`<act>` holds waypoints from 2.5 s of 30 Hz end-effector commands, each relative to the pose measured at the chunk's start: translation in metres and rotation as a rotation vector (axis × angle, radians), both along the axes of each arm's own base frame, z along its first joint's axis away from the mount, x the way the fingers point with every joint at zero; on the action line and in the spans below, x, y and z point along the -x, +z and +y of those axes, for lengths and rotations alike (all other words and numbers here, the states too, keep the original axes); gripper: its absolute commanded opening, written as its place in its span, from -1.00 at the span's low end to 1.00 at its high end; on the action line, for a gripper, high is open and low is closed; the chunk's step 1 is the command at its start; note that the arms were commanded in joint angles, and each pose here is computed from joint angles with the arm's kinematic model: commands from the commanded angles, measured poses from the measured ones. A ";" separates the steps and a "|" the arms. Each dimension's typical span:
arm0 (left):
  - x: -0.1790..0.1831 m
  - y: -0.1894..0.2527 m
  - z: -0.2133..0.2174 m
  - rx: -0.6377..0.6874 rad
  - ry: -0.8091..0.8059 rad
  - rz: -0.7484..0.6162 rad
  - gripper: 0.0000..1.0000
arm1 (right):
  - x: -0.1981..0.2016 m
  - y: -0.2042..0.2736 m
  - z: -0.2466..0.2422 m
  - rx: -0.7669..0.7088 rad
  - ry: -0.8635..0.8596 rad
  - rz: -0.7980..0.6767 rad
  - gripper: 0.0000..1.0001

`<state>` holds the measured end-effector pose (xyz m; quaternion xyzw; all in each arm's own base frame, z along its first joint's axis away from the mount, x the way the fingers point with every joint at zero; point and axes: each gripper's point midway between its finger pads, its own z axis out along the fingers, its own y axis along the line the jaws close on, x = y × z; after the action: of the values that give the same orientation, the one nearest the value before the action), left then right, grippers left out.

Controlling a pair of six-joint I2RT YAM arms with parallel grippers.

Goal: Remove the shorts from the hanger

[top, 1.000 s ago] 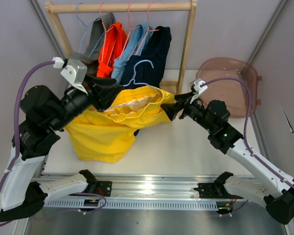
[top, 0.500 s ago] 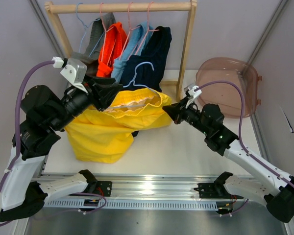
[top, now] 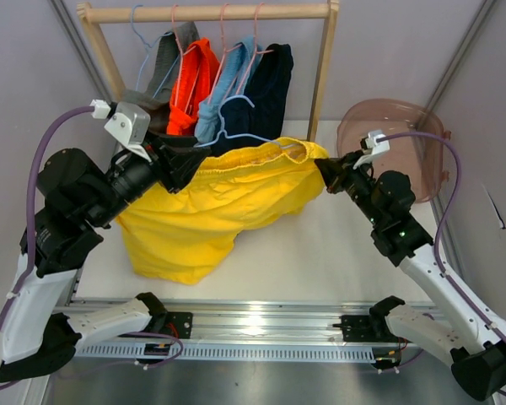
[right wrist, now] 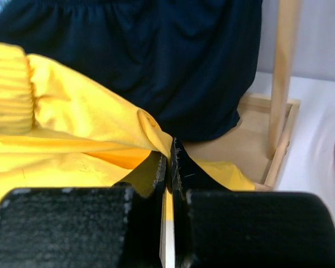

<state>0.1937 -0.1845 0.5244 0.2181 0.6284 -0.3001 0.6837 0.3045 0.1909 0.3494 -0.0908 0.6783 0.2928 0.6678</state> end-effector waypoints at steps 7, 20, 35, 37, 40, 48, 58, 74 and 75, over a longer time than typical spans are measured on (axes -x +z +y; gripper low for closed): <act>0.018 0.028 0.027 0.087 0.040 -0.093 -1.00 | -0.026 0.012 -0.027 -0.026 -0.124 0.016 -1.00; 0.021 0.025 0.032 0.092 0.051 -0.098 -1.00 | -0.052 -0.005 -0.085 -0.055 -0.269 0.093 -1.00; 0.002 -0.006 0.001 0.058 0.001 -0.029 -1.00 | -0.037 -0.029 0.014 -0.004 -0.038 0.143 -1.00; -0.009 -0.052 -0.018 -0.005 -0.033 0.059 -1.00 | -0.037 -0.022 0.015 0.001 -0.032 0.130 -1.00; -0.024 -0.124 -0.045 -0.085 -0.071 0.209 -1.00 | -0.041 -0.006 0.007 0.032 -0.079 0.095 -1.00; -0.003 -0.220 -0.111 -0.109 -0.229 0.486 0.73 | -0.044 0.018 -0.024 0.127 -0.208 0.060 -1.00; 0.084 -0.333 -0.130 -0.219 -0.366 0.771 0.76 | -0.057 0.029 -0.093 0.103 -0.374 0.090 -1.00; 0.099 -0.439 -0.166 -0.631 -0.244 0.858 0.82 | -0.071 0.011 -0.087 0.079 -0.357 0.130 -1.00; 0.098 -0.441 -0.169 -0.634 -0.238 0.862 0.81 | -0.071 0.009 -0.087 0.079 -0.355 0.133 -1.00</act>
<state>0.0844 -0.3377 0.0715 0.3556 0.8822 -0.2325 0.2032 0.3730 0.1046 0.3282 0.0180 0.7702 0.1358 0.6229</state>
